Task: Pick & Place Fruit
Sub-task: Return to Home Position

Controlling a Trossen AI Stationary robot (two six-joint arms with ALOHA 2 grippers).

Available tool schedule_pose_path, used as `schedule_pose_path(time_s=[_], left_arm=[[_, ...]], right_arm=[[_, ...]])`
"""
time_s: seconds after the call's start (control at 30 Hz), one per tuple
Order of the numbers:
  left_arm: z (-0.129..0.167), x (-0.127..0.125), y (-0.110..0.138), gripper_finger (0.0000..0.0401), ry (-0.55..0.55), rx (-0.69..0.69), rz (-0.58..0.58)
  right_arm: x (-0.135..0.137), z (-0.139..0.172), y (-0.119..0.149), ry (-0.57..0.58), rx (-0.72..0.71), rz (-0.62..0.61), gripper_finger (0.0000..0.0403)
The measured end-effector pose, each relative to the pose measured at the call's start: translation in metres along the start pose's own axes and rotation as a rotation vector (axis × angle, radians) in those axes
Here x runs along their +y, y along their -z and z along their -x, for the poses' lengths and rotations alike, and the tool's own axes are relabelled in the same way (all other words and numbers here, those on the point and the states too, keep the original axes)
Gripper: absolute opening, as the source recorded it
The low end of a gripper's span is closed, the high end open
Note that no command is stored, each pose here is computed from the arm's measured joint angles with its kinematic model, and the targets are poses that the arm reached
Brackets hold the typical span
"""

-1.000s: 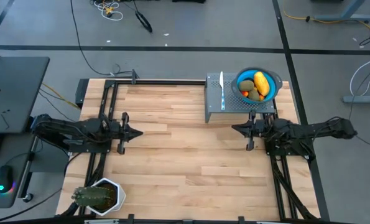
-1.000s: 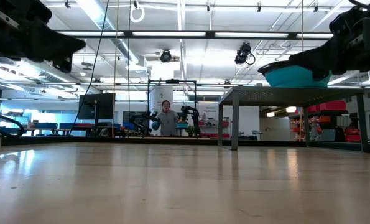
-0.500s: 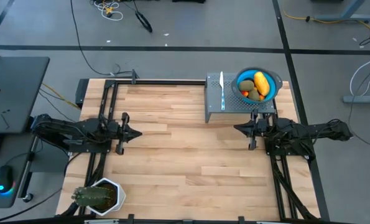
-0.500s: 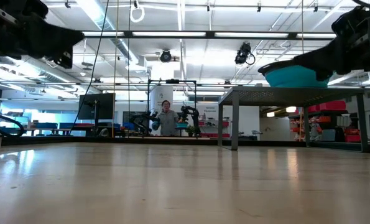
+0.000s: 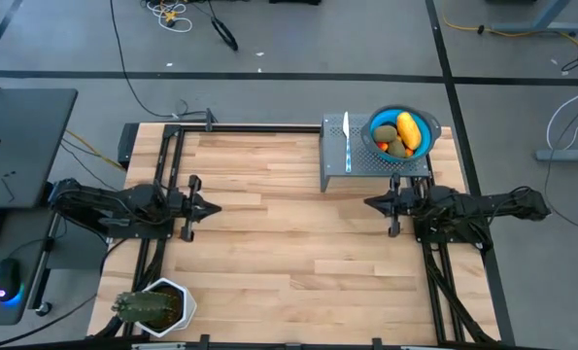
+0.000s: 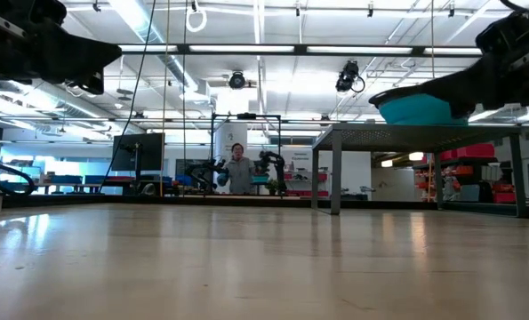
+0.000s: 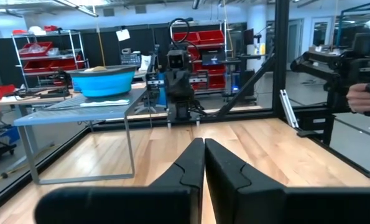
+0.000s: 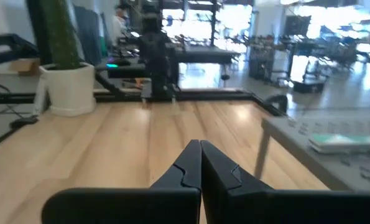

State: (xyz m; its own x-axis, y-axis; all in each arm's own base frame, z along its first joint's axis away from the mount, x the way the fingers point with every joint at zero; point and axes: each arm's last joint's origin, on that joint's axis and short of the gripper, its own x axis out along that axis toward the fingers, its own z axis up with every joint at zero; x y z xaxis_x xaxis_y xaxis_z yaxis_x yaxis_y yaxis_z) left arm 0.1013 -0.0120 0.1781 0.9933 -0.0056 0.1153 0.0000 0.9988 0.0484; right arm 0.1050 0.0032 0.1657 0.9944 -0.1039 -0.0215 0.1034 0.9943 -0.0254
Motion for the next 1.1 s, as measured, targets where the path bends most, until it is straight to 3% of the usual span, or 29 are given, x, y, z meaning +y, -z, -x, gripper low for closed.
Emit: schedule_pose_path(time_s=[0.27,0.47,0.57,0.77,0.93,1.1], left_arm=[[0.0,0.0001,0.0001,0.0006,-0.002,0.0,-0.02],[0.0,0.0012,0.0008,0.0024,-0.04,0.009,-0.002],[0.0001,0.0025,0.0011,0.0031,-0.087,0.015,0.006],[0.0006,0.0056,0.0014,0.0029,-0.196,0.025,-0.038],[0.0002,0.0037,0.0,0.0012,-0.126,0.009,-0.071],[0.0001,0.0029,-0.0019,0.0007,-0.097,-0.014,-0.074]], right_arm=[[0.0016,0.0,0.0008,-0.055,0.007,0.019,0.0],[-0.0031,0.0002,0.0034,0.106,0.038,0.029,0.0],[-0.0037,0.0003,0.0038,0.128,0.043,0.029,0.0],[-0.0018,0.0001,0.0013,0.061,0.016,0.01,0.0],[0.0007,0.0,0.0014,-0.025,0.014,0.06,0.0],[0.0009,0.0,0.0014,-0.03,0.014,0.069,0.0]])
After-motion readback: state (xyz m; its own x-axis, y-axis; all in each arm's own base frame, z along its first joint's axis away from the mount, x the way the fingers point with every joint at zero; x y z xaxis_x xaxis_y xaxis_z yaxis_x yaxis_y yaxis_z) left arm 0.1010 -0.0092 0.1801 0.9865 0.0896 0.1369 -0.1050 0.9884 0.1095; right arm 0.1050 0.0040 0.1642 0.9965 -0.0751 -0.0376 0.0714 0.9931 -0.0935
